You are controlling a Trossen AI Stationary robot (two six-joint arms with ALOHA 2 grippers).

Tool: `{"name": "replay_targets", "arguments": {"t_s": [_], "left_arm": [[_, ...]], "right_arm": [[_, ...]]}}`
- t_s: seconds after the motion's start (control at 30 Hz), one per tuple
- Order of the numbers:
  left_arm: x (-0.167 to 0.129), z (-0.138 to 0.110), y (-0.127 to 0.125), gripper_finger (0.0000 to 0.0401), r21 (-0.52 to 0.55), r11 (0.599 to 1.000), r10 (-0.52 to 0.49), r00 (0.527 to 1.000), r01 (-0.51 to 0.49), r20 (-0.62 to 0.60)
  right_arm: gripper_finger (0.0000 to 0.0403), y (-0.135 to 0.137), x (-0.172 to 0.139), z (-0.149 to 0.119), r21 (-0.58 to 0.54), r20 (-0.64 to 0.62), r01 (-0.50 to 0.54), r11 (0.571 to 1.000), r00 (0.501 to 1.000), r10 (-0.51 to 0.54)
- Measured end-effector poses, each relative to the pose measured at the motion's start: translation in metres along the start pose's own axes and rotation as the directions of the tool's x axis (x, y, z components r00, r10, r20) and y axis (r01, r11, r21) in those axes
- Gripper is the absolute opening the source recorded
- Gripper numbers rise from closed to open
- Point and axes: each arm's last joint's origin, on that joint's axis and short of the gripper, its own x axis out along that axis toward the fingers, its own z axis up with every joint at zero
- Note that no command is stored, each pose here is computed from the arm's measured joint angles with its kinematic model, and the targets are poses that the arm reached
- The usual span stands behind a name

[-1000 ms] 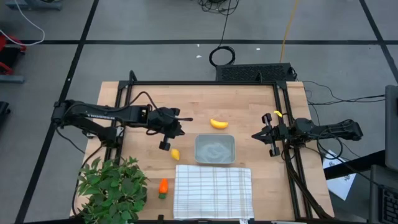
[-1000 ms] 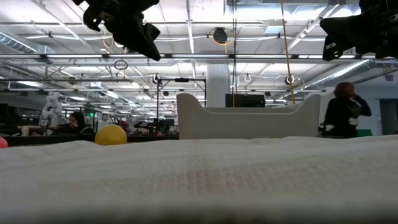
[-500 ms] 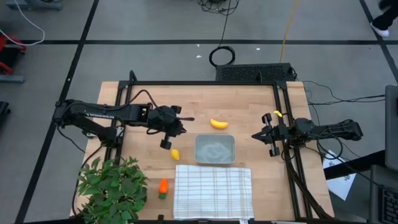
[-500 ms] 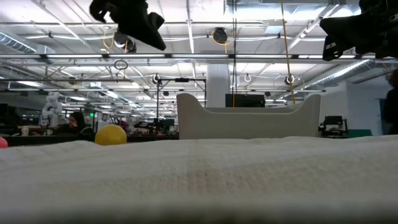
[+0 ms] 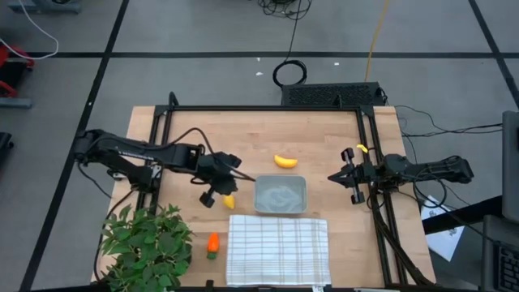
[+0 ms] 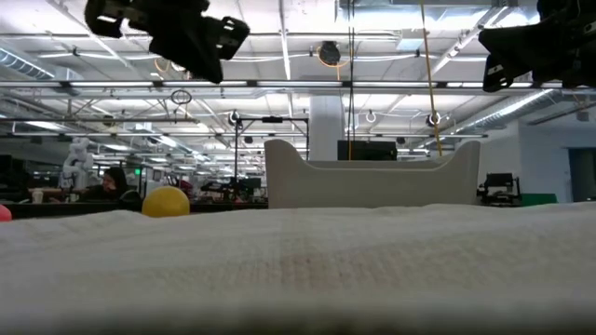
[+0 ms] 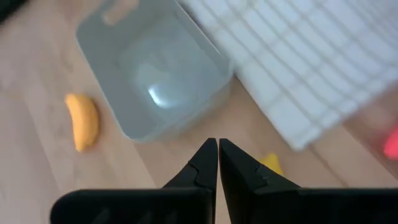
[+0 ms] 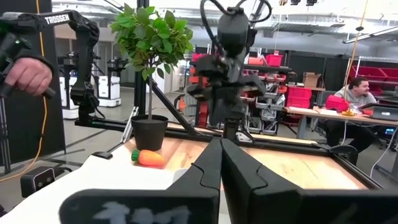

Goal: Pick and placing Produce into tupperware
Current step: Put the yellow lemon into the bin

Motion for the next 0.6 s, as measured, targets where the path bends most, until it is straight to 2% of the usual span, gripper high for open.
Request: {"name": "replay_targets", "arguments": {"t_s": [0.1, 0.23, 0.4, 0.6], "left_arm": [[0.005, -0.004, -0.004, 0.0021, -0.069, 0.998, -0.013, 0.998, 0.009, -0.057], [0.013, -0.008, -0.006, 0.0021, -0.101, 0.995, -0.035, 0.992, 0.023, -0.125], [0.024, -0.010, -0.011, 0.0021, -0.086, 0.995, -0.068, 0.980, 0.053, -0.186], [0.025, -0.009, -0.014, 0.0021, -0.076, 0.995, -0.070, 0.980, 0.057, -0.189]], "right_arm": [[0.0000, 0.000, 0.000, 0.000, 0.000, -0.004, -0.001, 1.000, 1.000, 0.001], [0.0000, 0.000, 0.000, -0.001, 0.000, -0.006, 0.000, 1.000, 1.000, 0.000], [0.0000, 0.000, 0.000, -0.001, -0.001, -0.006, 0.000, 1.000, 1.000, 0.000], [0.0000, 0.000, 0.001, 0.000, -0.002, -0.004, 0.000, 1.000, 1.000, 0.000]]}}
